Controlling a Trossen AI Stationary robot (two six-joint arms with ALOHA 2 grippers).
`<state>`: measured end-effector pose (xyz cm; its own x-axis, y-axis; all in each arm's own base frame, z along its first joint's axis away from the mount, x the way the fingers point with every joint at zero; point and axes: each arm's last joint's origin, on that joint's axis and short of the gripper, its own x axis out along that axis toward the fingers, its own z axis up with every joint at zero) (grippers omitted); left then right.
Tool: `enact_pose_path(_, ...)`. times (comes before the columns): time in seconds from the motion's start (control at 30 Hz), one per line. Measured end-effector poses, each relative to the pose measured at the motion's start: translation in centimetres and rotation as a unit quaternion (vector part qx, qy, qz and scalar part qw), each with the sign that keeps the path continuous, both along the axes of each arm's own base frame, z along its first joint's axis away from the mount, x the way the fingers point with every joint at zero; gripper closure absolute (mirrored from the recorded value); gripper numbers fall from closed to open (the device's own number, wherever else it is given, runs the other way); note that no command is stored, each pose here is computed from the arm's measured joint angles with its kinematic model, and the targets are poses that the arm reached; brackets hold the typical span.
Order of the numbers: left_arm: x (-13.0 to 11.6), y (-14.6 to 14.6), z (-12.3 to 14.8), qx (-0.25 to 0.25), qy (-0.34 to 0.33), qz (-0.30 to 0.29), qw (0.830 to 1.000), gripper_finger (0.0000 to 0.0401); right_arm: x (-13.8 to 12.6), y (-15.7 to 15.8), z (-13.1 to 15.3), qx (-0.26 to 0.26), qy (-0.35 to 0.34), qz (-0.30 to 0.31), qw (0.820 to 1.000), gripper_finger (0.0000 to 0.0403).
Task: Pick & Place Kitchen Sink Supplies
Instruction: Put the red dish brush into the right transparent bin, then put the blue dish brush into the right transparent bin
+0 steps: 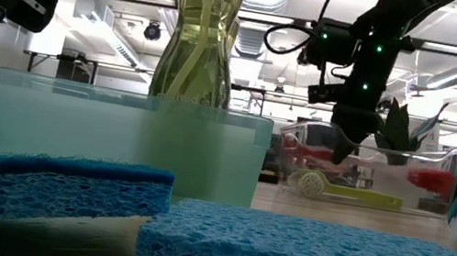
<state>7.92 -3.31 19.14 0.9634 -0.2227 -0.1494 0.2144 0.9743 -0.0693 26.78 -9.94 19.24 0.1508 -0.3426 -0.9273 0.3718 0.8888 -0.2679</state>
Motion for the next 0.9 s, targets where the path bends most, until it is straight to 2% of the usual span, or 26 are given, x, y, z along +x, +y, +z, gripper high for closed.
enact_pose_path(0.23, 0.0, 0.0, 0.0, 0.000, 0.000, 0.000, 1.000, 0.0401, 0.7, -0.2, 1.5, -0.004, -0.015, -0.005, 1.000, 0.0244)
enact_pose_path(0.43, 0.0, 0.0, 0.0, 0.000, 0.000, 0.000, 1.000, 0.0401, 1.5, 0.0, 4.5, -0.006, -0.015, 0.013, 1.000, 0.0210)
enact_pose_path(0.6, 0.0, 0.0, 0.0, 0.000, 0.000, 0.000, 1.000, 0.0401, 2.6, 1.2, 7.1, 0.008, -0.041, 0.047, 0.998, 0.0209)
enact_pose_path(0.83, 0.0, 0.0, 0.0, 0.000, 0.000, 0.000, 1.000, 0.0401, 3.5, 4.6, 10.4, 0.014, -0.052, 0.104, 0.993, 0.0222)
enact_pose_path(0.9, 0.0, 0.0, 0.0, 0.000, 0.000, 0.000, 1.000, 0.0401, 3.6, 5.7, 11.2, 0.034, -0.054, 0.127, 0.990, 0.0225)
